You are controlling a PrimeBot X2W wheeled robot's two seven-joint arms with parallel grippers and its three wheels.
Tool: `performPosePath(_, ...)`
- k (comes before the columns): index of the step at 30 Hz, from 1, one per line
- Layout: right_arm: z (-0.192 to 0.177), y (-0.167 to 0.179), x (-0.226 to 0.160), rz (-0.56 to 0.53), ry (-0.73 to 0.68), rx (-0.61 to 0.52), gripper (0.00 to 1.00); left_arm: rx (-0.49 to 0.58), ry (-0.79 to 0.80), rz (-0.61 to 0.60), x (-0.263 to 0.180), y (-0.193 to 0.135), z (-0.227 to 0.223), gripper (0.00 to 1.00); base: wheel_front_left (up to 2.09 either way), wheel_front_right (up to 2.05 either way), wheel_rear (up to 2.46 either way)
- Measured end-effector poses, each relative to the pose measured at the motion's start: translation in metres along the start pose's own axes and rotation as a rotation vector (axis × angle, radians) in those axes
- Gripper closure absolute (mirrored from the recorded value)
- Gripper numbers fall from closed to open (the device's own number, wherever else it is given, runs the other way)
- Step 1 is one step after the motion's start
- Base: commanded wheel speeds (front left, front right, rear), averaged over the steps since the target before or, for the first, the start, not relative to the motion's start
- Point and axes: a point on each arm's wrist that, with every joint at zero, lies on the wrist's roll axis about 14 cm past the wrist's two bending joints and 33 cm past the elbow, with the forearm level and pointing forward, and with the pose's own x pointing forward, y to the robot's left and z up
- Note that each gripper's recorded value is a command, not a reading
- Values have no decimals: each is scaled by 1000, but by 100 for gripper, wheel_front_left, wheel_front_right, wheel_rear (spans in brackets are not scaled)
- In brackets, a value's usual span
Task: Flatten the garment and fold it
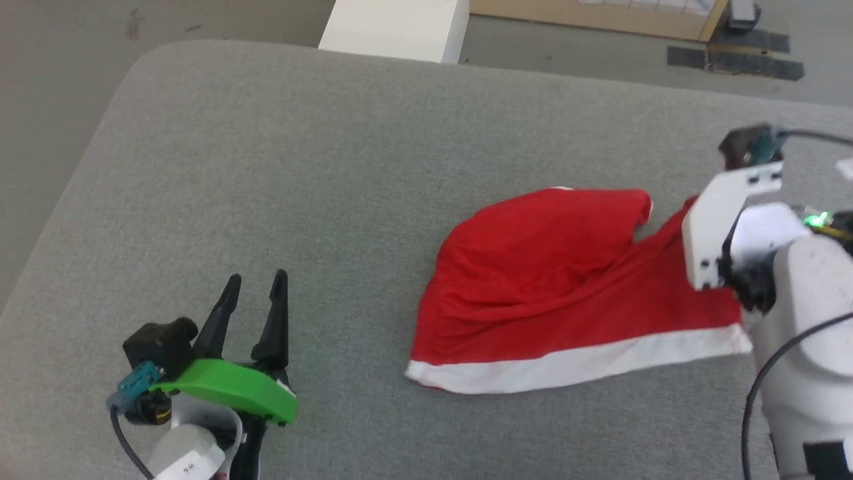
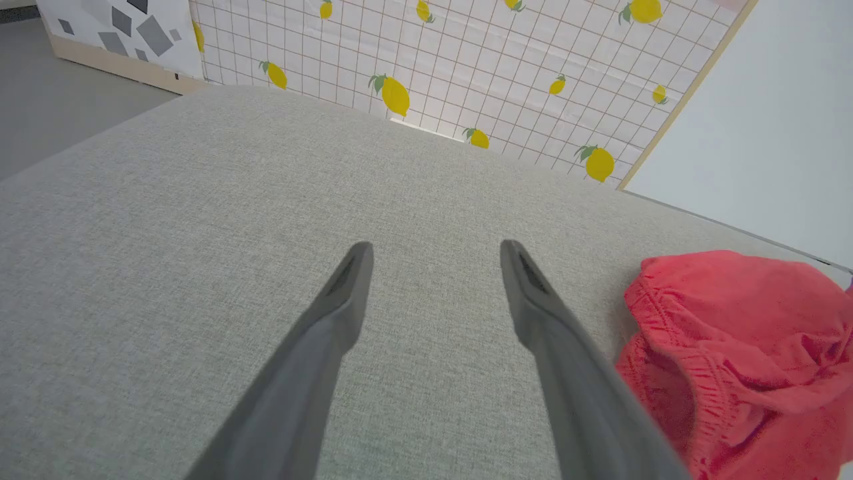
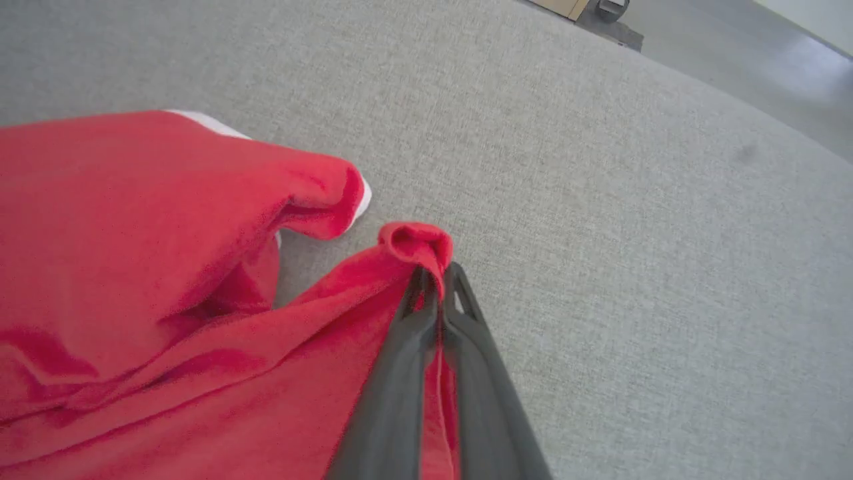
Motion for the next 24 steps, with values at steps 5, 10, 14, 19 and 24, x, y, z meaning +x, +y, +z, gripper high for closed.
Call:
performPosePath(5, 7, -2, 14, -12, -38, 16, 0, 0, 10, 2, 2, 1, -3, 0, 0, 0, 0)
performPosePath(10, 32, -4, 5, -5, -201, 110, 0, -3, 2, -1, -2, 0, 0, 0, 0, 0, 0)
performPosePath(14, 65, -12, -25, -11, -431, 190, 0, -8, -22, -20, -6, -6, 7, 0, 0, 0, 0)
performPosePath(19, 47, -23, -61, -38, -570, 246, 0, -16, -31, -74, -14, -24, 11, 0, 0, 0, 0)
performPosePath(24, -17, -29, -84, -38, -535, 363, 0, -26, -27, -113, -24, -41, 9, 0, 0, 0, 0)
